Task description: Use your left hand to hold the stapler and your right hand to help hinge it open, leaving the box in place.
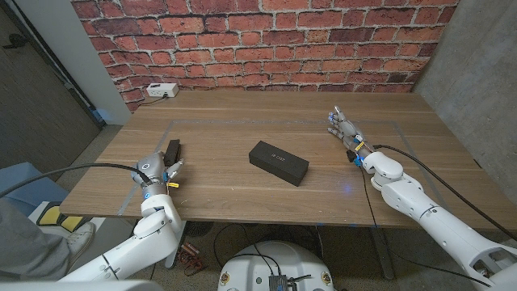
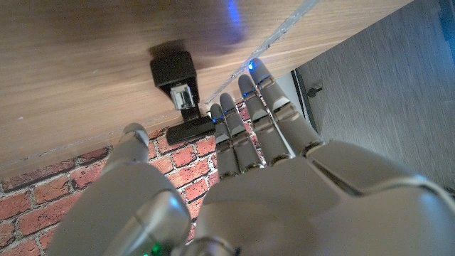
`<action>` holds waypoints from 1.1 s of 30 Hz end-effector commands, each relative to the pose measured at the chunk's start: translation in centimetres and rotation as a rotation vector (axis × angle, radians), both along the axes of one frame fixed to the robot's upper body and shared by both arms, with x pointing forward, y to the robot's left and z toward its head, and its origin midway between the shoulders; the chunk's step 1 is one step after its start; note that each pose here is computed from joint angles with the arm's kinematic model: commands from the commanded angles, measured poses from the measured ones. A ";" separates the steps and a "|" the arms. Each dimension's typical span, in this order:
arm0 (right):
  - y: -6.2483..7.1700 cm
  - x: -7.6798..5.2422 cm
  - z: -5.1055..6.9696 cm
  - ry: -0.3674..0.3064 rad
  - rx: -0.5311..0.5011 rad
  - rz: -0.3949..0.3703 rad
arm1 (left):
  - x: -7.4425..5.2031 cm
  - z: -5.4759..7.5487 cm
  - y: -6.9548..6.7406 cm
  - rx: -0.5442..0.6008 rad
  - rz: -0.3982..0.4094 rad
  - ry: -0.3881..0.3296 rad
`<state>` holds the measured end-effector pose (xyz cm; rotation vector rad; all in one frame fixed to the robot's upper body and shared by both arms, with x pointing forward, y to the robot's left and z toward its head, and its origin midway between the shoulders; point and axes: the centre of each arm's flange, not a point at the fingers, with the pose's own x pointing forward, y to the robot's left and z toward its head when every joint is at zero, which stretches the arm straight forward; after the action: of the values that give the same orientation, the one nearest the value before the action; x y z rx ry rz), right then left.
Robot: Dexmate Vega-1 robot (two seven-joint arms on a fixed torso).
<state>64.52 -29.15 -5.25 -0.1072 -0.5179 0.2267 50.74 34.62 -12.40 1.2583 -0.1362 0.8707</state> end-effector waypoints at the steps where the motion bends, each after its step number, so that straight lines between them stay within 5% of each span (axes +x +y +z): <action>1: -0.1 0.2 0.1 0.003 -0.009 0.006 | -0.1 -0.1 -0.2 -0.026 0.030 0.006; 33: 1.3 1.5 0.5 0.016 -0.037 0.027 | -0.6 -0.2 0.9 -0.071 0.062 -0.002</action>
<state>65.68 -28.26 -4.80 -0.1256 -0.5041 0.2528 50.37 35.14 -12.33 1.2187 -0.0879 0.9206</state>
